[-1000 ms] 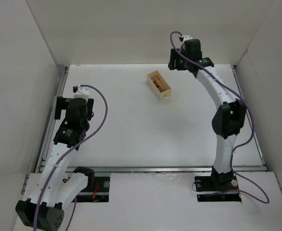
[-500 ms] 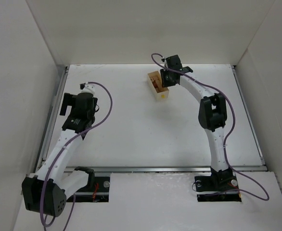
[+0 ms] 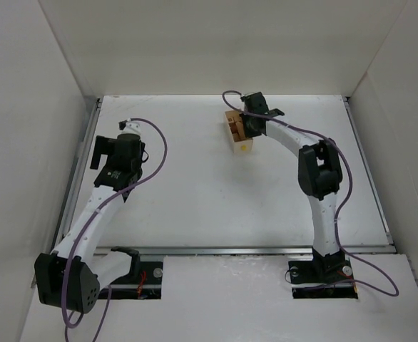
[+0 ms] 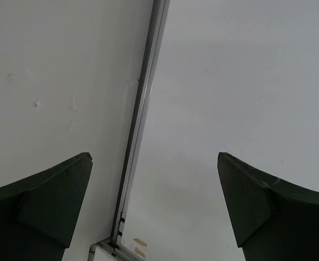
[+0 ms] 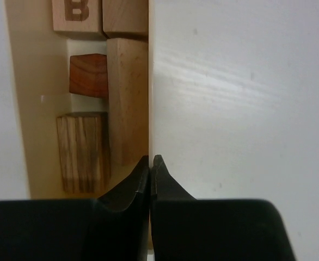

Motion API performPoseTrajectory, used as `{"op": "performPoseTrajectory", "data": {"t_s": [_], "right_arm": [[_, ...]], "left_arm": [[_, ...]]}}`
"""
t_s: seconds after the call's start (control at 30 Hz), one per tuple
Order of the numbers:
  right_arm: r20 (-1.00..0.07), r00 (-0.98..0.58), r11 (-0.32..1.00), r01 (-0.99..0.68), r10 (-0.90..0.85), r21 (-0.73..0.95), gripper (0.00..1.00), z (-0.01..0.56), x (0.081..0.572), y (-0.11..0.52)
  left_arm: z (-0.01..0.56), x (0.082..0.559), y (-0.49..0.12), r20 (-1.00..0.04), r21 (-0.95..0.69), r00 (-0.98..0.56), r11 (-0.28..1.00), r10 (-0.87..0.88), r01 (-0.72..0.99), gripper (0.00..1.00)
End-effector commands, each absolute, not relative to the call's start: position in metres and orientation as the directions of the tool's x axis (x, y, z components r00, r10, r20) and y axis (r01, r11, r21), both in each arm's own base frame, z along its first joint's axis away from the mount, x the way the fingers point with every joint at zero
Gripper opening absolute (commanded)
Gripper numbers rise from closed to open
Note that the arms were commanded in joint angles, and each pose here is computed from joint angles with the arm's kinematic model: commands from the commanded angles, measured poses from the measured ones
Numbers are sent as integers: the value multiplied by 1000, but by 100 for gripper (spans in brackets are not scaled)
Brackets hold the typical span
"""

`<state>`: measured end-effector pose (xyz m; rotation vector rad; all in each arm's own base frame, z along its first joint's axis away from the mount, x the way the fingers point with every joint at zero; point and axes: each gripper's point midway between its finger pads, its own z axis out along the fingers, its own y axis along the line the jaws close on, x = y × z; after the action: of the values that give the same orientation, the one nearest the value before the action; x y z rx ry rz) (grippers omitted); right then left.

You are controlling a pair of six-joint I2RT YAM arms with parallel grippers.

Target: Build the wood block tower

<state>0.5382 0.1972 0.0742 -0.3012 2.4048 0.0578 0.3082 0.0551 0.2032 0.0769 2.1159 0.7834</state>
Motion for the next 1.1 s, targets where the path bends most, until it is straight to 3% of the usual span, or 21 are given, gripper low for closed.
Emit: {"op": "performPoseTrajectory", "data": {"t_s": [0.0,0.03,0.2,0.4,0.47,0.5,0.53,0.7,0.73,0.77,0.8,0.83,0.93,1.07], "right_arm": [[-667,-708,973,-168,-233,-161,0,96,510,176],[-707,-672,976,-142,-218,-166,0,121,507,170],[-708,-668,958,-27,-228,-284,0,136,463,129],[-626,-739,897,70,-248,-437,0,114,399,102],[-624,-737,844,139,-261,-518,0,119,388,96],[-568,-771,798,135,-287,-587,0,111,375,89],[-597,-752,751,217,-279,-624,0,119,373,85],[-527,-738,610,200,-421,-767,0,109,361,127],[-426,-771,530,137,-473,-837,0,92,352,127],[-453,-753,517,176,-477,-838,0,90,352,134],[-474,-726,519,188,-498,-834,7,93,352,152],[-412,-738,457,158,-534,-875,19,96,344,149],[-440,-703,464,175,-559,-868,65,84,342,171],[-515,-685,551,195,-516,-811,86,93,340,188]], "left_arm": [[239,310,55,-791,490,-544,822,279,-291,100],[239,310,55,-791,490,-544,822,279,-291,100],[244,307,53,-807,477,-520,828,279,-296,100],[245,306,45,-813,469,-504,841,291,-271,100],[245,307,41,-813,469,-500,844,297,-262,100],[243,305,42,-813,469,-500,844,297,-262,100],[245,306,42,-819,464,-493,845,295,-266,100],[247,307,38,-824,459,-482,848,297,-263,100],[247,307,38,-824,459,-482,848,297,-263,100],[243,307,39,-819,464,-489,847,299,-259,100],[246,305,39,-825,459,-481,849,296,-264,100],[246,305,39,-825,458,-481,849,296,-264,100],[245,303,38,-825,461,-479,847,300,-264,100],[246,300,39,-830,457,-472,848,298,-268,100]]}}
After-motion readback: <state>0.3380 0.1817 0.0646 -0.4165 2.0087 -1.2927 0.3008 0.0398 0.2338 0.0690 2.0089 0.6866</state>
